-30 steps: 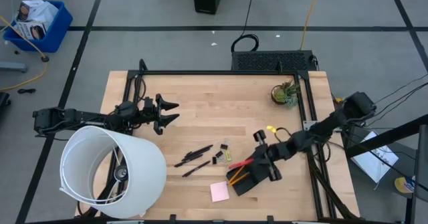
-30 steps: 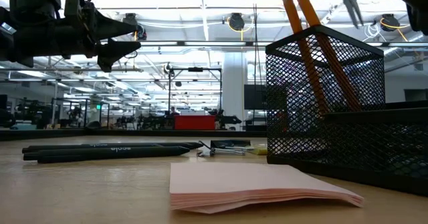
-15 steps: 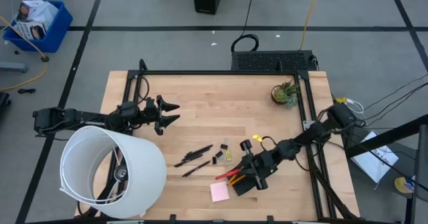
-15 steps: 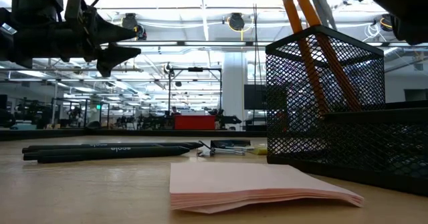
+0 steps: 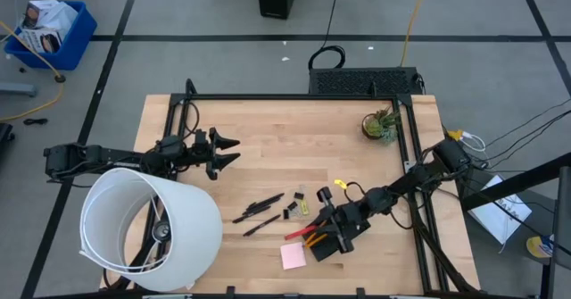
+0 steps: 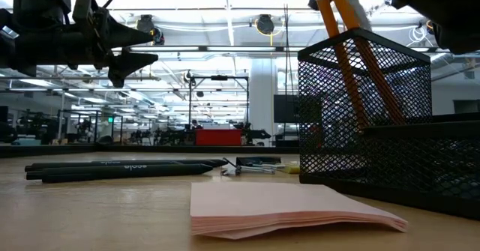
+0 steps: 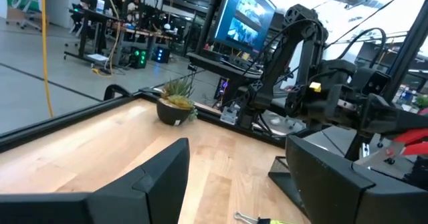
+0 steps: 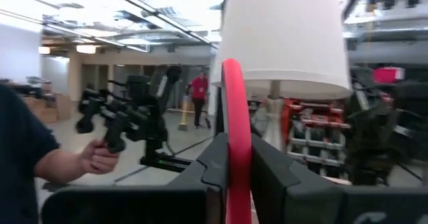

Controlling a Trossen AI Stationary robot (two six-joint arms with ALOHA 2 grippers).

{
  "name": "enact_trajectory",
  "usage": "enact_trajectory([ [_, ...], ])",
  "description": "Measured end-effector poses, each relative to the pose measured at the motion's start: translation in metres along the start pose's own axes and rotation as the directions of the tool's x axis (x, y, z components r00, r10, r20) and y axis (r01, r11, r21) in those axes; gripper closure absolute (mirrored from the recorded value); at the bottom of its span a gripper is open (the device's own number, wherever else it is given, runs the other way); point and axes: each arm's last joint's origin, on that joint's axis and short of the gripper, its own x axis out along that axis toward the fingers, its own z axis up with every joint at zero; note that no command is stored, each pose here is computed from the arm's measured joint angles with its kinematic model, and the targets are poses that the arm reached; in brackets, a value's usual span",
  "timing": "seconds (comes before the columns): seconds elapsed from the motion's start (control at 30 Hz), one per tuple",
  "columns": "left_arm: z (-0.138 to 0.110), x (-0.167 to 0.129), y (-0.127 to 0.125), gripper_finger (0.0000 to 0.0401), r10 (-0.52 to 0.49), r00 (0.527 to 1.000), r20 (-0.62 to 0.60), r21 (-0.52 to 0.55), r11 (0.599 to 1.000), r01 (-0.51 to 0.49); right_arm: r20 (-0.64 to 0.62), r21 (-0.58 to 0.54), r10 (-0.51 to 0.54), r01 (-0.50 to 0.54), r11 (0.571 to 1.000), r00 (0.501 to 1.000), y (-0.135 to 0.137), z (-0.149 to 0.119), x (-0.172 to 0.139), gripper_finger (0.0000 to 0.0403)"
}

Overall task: Pick and place office supplies into organizer
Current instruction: Put the red scissors into the black desk organizer

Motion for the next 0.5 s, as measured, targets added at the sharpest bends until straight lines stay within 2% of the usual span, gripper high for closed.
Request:
enact_trajectory([
  [0.17, 0.0007, 0.0000, -0.0002, 0.0148, -0.002, 1.000, 0.008, -0.049, 0.999, 0.002, 0.001, 0.032, 0.006, -0.006, 0.999, 1.000, 0.0014, 0.0003, -0.0001, 0.0339],
  [0.5, 0.0009, 0.0000, -0.0003, 0.0148, -0.002, 1.000, 0.010, -0.050, 0.999, 0.003, 0.001, 0.040, 0.000, 0.000, 0.999, 1.000, 0.0011, 0.0001, -0.0001, 0.0294],
])
